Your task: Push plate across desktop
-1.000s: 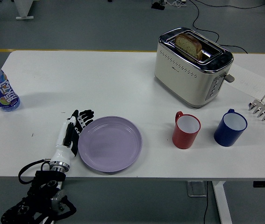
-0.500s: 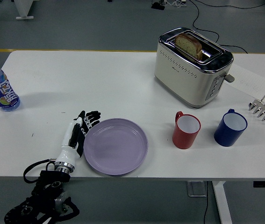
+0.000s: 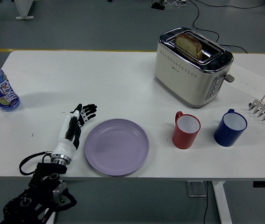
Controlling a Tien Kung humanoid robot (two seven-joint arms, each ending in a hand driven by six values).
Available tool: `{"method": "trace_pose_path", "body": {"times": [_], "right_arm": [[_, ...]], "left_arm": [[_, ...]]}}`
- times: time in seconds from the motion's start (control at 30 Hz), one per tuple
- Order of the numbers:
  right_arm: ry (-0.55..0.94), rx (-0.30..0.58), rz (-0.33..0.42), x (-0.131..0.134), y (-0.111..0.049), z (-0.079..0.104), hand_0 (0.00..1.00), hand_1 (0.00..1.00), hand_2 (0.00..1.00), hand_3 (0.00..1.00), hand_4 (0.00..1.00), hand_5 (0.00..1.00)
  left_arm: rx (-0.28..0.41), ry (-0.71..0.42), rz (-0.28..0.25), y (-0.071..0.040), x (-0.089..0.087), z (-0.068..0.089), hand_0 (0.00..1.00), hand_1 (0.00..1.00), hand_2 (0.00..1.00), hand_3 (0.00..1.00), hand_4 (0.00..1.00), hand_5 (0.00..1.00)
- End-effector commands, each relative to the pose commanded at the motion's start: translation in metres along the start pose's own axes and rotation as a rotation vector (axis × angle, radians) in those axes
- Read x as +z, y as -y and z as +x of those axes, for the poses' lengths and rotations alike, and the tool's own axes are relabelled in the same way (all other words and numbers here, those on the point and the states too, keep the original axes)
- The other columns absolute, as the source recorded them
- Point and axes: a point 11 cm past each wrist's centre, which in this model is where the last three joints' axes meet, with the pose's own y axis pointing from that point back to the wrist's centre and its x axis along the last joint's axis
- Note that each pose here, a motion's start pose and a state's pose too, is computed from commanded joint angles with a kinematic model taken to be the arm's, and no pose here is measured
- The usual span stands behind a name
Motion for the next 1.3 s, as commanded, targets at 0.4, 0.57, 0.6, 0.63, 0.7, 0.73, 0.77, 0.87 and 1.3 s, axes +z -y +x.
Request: {"method": "trace_pose_path", "body": {"times": [0.4,0.57,0.6,0.63,0.7,0.73,0.77,0.87,1.3], "right_arm": [[0.011,0.001,0.003,-0.001,0.000,0.002,0.617,0.528,0.651,0.654,0.414,0.751],[0.021,0.005,0.004,0.000,0.000,0.004,0.617,0.528,0.651,0.654,0.414,0.751],[0.023,0.006,0.004,0.000,0.001,0.004,0.616,0.528,0.649,0.652,0.414,0.751],[0.025,0.007,0.004,0.000,0.001,0.004,0.616,0.528,0.649,0.652,0.414,0.751],[0.028,0.008,0.005,0.001,0.001,0.005,0.616,0.528,0.649,0.652,0.414,0.751],[0.030,0.009,0.005,0.001,0.001,0.006,0.616,0.528,0.649,0.652,0.414,0.751],[0.030,0.010,0.005,0.001,0.001,0.006,0.616,0.528,0.649,0.652,0.414,0.751],[0.030,0.017,0.005,0.001,0.001,0.009,0.618,0.528,0.648,0.651,0.414,0.751],[0.044,0.029,0.002,0.005,0.001,0.015,0.617,0.527,0.646,0.647,0.412,0.753]], "left_arm": [[0.045,0.000,-0.043,0.011,0.044,0.051,0.717,0.679,0.641,0.608,0.465,0.998],[0.073,0.033,-0.039,0.001,0.063,0.087,0.717,0.679,0.641,0.608,0.465,0.998],[0.082,0.029,-0.033,-0.002,0.067,0.095,0.650,0.662,0.638,0.610,0.467,0.998],[0.092,0.021,-0.028,-0.004,0.071,0.101,0.650,0.662,0.638,0.610,0.467,0.998],[0.117,-0.017,-0.014,-0.009,0.076,0.114,0.650,0.662,0.638,0.610,0.467,0.998],[0.131,-0.043,-0.006,-0.011,0.078,0.120,0.650,0.662,0.638,0.610,0.467,0.998],[0.138,-0.057,-0.002,-0.011,0.079,0.123,0.650,0.662,0.638,0.610,0.467,0.998],[0.177,-0.176,0.035,-0.017,0.083,0.148,0.621,0.661,0.637,0.614,0.474,0.998],[0.180,-0.594,0.128,-0.029,0.079,0.191,0.606,0.667,0.653,0.644,0.500,0.998]]}}
